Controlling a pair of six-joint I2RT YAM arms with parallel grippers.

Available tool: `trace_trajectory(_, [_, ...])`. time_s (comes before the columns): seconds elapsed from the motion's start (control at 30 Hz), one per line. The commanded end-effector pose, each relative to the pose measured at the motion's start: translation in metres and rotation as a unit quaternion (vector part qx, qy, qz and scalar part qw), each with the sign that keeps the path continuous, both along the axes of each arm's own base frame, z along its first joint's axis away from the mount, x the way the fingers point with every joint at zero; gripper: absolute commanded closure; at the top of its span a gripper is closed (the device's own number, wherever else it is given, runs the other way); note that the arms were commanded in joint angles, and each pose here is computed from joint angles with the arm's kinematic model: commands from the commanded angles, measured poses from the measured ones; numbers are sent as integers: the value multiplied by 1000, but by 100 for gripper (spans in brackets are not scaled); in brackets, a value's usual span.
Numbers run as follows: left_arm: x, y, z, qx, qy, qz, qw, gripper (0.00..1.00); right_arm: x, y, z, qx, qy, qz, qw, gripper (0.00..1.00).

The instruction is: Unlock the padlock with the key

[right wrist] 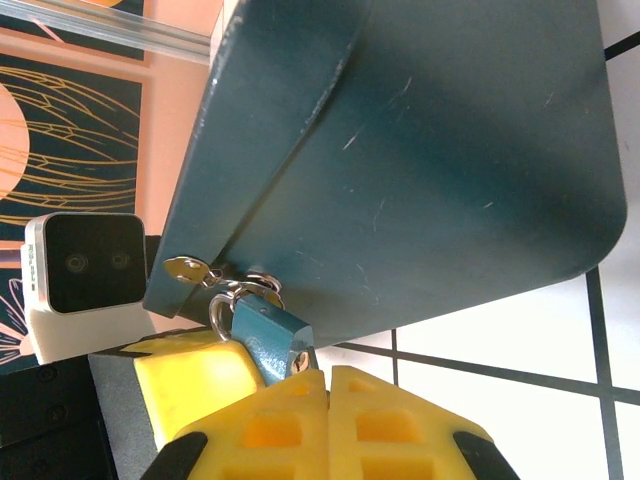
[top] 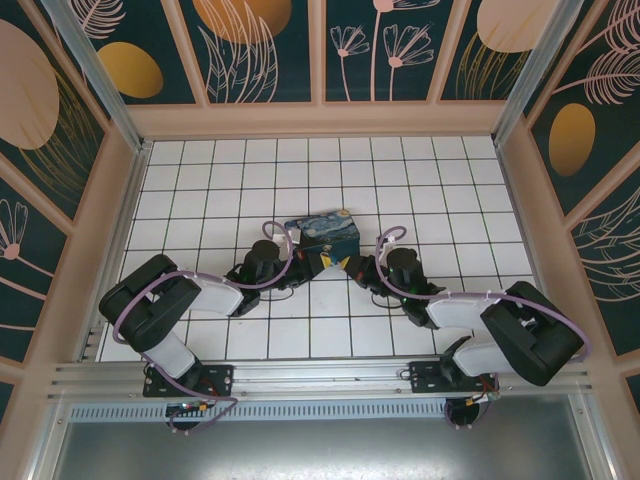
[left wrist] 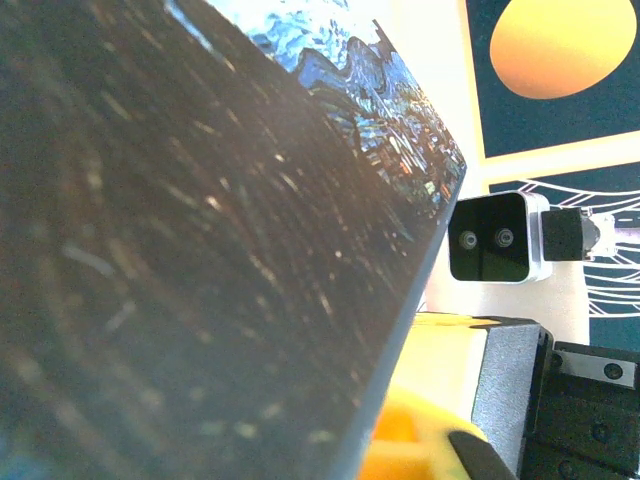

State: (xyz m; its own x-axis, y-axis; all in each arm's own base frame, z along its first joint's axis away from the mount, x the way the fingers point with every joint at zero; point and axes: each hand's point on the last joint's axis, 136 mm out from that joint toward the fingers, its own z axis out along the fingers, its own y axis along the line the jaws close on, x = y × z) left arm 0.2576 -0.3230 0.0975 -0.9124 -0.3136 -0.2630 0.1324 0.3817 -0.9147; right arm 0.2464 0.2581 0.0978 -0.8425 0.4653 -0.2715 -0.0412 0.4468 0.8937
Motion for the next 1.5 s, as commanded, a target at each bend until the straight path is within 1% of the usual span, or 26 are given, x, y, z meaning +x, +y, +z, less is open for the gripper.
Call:
trace_trajectory(0.0, [2,0,12,-17,-22,-2,1000,100,7,7,25,21,-30,1,999,100])
trace_trajectory(0.27, [3,-2,13,-17,-21,-3,1000,100,6,11,29,25,-34,9,999,100])
trace_trajectory(0.57, [3,-5,18,-30,-10,-6,999,100,3,18,31,34,-35,21,999,100])
trace_trajectory(0.83, [1,-11,30,-61,0,-18,998,100,5,16,29,33,-36,14,999,100])
trace_trajectory(1.07, [-2,-14,47,-97,7,-31,995,100,11,13,32,48,-49,14,998,100])
trace_trajectory(1.47, [-4,-14,59,-110,3,-34,993,100,18,10,36,84,-58,30,994,100])
